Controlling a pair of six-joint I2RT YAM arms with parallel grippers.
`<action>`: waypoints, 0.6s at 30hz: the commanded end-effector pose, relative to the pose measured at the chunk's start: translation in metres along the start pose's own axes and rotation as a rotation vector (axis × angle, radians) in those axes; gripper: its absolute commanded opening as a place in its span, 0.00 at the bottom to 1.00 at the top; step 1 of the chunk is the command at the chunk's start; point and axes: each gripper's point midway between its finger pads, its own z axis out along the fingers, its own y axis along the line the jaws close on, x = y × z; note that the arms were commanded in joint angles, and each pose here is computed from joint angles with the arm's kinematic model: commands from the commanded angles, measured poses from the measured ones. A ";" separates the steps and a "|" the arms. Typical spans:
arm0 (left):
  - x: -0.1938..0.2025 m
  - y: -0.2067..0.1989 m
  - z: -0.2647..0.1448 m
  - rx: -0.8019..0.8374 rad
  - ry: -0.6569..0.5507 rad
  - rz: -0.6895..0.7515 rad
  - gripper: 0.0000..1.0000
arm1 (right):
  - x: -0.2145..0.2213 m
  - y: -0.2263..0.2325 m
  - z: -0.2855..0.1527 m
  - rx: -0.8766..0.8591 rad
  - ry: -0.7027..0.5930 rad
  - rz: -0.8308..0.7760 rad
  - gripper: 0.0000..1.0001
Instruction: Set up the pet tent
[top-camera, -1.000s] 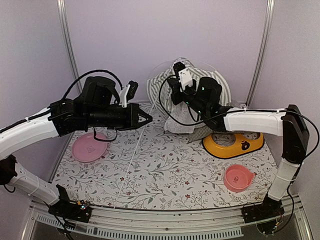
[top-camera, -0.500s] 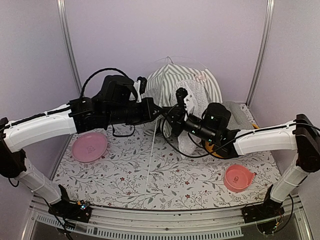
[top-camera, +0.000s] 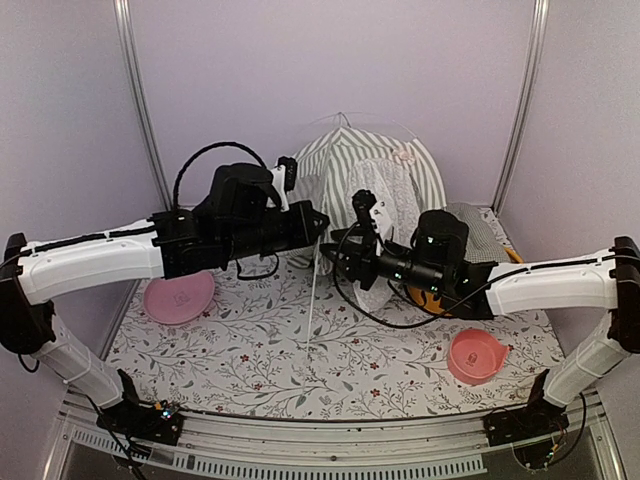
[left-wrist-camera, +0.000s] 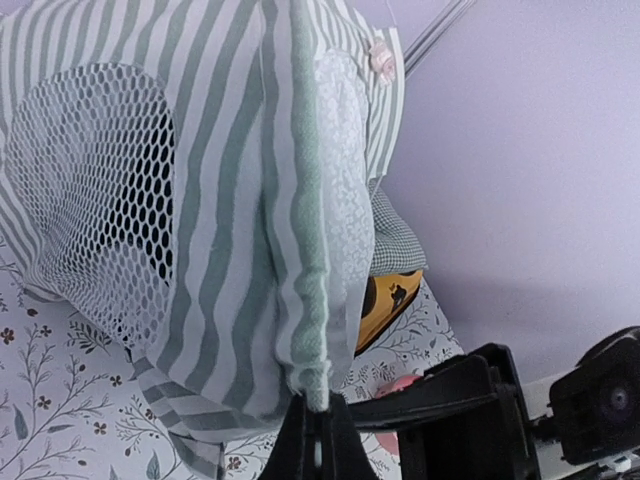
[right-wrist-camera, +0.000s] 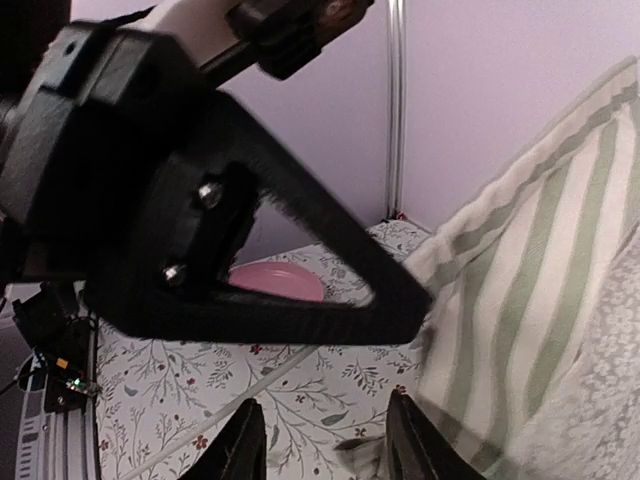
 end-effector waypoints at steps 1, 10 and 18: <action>-0.020 -0.001 0.004 0.012 -0.113 -0.023 0.00 | 0.026 0.031 -0.017 -0.111 0.137 -0.029 0.49; -0.012 -0.007 0.011 0.045 -0.100 -0.018 0.00 | 0.022 0.056 -0.054 -0.260 0.159 0.203 0.66; -0.008 -0.016 0.016 0.074 -0.101 -0.001 0.00 | 0.052 0.078 -0.055 -0.360 0.289 0.607 0.56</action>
